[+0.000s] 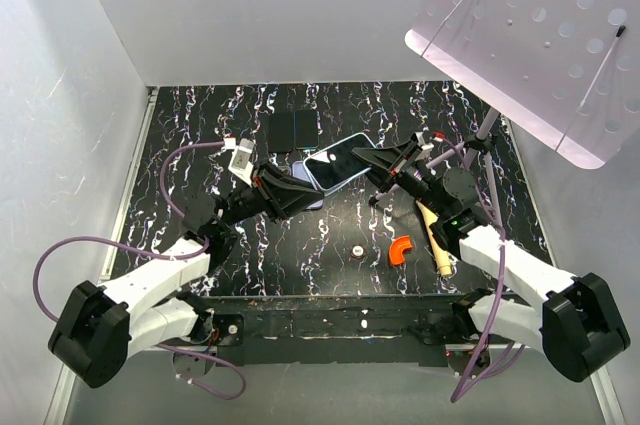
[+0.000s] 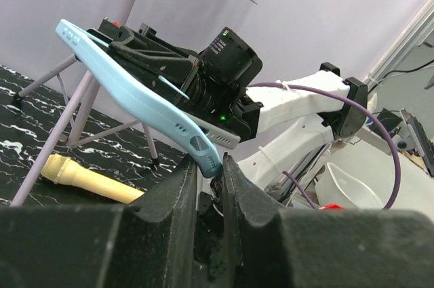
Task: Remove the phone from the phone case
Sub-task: Remove the phone case from the phone.
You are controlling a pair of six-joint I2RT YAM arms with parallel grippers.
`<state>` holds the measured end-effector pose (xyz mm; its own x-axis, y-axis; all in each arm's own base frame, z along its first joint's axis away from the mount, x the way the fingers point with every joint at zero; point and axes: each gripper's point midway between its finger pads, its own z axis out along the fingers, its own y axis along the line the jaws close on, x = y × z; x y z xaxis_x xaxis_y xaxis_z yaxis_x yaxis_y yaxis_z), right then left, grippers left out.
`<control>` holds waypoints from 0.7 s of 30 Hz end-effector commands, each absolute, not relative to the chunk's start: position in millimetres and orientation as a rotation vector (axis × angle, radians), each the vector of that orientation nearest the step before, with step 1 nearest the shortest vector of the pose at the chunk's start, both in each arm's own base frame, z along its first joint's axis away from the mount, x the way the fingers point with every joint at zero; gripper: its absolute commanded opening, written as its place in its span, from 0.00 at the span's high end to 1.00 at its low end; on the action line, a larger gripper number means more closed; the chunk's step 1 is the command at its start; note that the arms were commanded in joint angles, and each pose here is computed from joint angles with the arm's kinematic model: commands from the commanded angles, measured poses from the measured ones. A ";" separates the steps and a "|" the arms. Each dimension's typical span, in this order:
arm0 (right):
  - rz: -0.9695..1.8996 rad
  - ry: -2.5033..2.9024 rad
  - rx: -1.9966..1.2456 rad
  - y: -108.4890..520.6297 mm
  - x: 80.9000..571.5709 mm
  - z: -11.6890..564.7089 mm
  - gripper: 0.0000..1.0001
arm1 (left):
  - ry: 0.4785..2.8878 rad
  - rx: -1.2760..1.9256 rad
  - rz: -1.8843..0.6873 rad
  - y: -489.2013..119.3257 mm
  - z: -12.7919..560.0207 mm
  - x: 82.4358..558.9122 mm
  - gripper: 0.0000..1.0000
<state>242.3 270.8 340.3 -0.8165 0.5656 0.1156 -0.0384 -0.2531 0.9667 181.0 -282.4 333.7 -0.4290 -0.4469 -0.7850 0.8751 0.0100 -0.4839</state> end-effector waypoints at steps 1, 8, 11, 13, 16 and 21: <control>2.573 1.406 0.353 265.6 170.6 422.9 0.99 | 1.300 0.490 -1.500 -278.5 302.1 205.7 1.00; 2.583 1.423 0.389 268.2 175.4 411.4 0.99 | 1.206 0.632 -1.456 -273.3 316.9 183.6 1.00; 2.600 1.412 0.391 268.5 176.7 411.7 0.99 | 1.249 0.626 -1.405 -271.3 311.5 188.6 1.00; 2.608 1.404 0.379 268.2 175.7 415.0 0.99 | 1.316 0.566 -1.365 -269.2 305.8 200.3 1.00; 2.598 1.414 0.317 270.9 172.5 419.5 0.99 | 1.598 0.339 -1.238 -259.8 271.7 238.2 1.00; 2.504 1.413 0.159 278.0 171.1 418.1 0.99 | 1.622 0.289 -1.426 -264.7 283.2 218.6 1.00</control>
